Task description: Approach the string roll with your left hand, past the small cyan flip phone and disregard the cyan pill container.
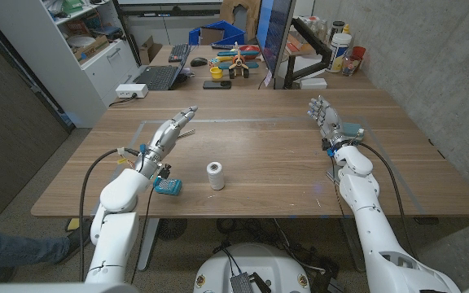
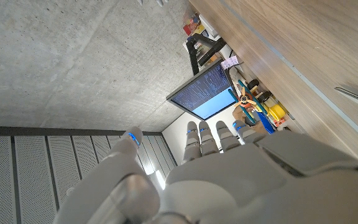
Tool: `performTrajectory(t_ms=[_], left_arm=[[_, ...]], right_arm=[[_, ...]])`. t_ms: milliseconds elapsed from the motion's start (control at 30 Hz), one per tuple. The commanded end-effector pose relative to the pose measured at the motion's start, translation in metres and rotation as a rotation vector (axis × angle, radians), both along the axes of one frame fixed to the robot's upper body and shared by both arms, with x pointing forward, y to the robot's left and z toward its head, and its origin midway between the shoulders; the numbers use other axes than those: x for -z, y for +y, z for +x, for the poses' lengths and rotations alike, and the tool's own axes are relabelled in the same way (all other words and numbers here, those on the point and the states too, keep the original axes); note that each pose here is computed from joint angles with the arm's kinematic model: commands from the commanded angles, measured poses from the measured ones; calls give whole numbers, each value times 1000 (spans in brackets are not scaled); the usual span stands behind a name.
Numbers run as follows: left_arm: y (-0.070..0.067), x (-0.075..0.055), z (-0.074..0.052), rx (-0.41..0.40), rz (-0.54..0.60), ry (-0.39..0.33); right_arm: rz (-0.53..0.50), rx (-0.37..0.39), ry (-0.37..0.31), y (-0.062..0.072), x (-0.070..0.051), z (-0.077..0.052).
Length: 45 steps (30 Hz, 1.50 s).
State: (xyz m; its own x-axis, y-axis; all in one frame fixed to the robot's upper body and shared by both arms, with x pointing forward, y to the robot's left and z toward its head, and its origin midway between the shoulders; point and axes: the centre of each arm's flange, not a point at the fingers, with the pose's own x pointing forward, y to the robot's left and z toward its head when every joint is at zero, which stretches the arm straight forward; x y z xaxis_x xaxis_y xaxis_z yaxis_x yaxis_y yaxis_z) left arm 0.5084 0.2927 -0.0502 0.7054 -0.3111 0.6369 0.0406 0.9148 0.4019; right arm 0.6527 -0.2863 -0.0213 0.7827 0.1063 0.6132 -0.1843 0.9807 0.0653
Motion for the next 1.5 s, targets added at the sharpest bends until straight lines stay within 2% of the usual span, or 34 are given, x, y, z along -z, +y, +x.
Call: performTrajectory(t_ms=[33, 333, 733, 1500], left_arm=[[1, 8, -7, -21, 19, 2], [-2, 7, -14, -27, 44, -13], [-12, 8, -23, -18, 74, -45], [-14, 8, -40, -43, 115, -72]], right_arm=[[3, -4, -7, -1, -2, 1], [5, -2, -11, -3, -1, -1], [19, 1, -22, -6, -4, -4], [38, 8, -27, -13, -2, -5]])
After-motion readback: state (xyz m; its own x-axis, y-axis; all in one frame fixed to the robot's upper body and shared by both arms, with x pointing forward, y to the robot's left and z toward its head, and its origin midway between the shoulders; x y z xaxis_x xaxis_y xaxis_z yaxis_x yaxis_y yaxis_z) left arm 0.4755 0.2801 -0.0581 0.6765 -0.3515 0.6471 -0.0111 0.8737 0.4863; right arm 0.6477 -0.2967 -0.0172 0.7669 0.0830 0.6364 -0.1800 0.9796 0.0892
